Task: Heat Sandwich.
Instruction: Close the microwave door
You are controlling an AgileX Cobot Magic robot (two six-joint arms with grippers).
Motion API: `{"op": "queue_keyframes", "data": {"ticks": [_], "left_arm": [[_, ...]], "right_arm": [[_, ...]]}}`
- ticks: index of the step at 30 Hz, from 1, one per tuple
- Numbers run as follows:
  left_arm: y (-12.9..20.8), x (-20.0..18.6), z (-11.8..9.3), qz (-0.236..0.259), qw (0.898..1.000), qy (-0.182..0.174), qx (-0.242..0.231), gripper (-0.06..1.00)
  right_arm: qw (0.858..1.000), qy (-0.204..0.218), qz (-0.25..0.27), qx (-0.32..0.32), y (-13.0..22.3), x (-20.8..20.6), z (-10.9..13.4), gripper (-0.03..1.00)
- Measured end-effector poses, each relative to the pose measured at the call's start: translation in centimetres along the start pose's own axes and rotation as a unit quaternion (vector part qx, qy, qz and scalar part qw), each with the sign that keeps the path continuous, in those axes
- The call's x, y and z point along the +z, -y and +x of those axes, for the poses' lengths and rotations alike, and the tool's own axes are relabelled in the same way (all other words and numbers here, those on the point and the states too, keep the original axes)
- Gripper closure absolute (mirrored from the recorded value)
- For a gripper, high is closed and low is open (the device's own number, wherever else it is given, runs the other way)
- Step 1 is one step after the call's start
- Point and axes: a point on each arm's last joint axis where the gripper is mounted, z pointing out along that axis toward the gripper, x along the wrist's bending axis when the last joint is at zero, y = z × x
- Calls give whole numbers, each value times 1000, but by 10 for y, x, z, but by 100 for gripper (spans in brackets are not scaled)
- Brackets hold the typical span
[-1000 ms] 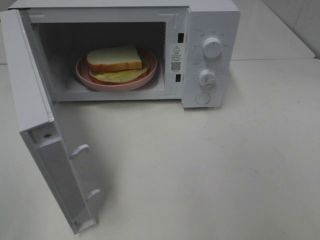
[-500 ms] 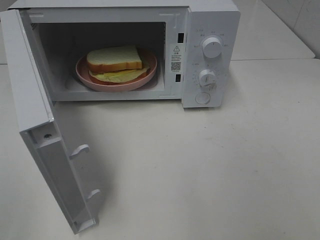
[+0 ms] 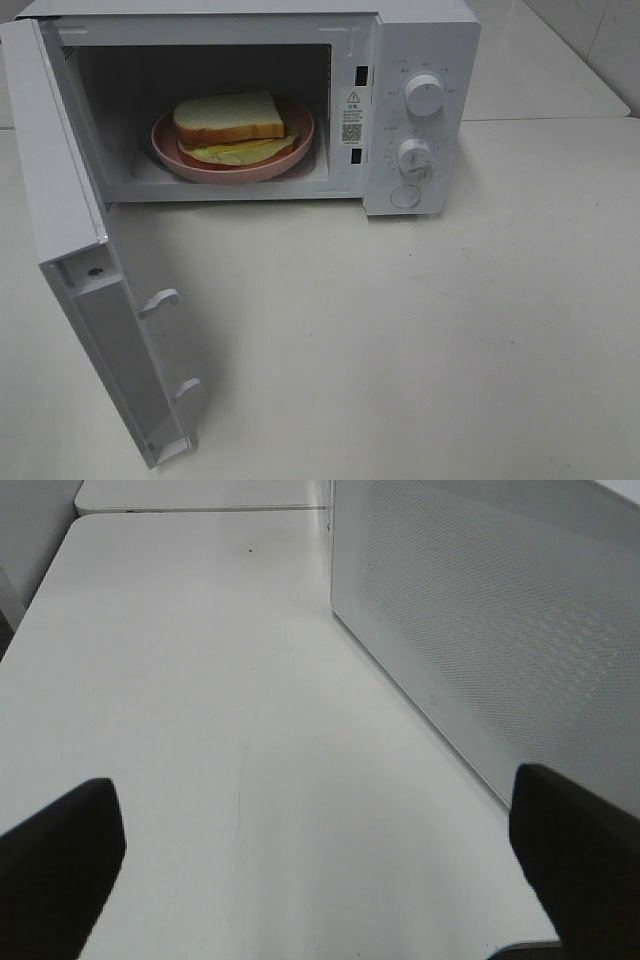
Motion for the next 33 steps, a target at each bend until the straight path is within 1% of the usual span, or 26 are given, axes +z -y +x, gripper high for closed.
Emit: {"op": "queue_keyframes", "data": {"ticks": [33], "left_arm": [[0,0,0,0,1000,1,-1,-5]], "right_arm": [[1000,0,0,0,0,0,0,20]]}}
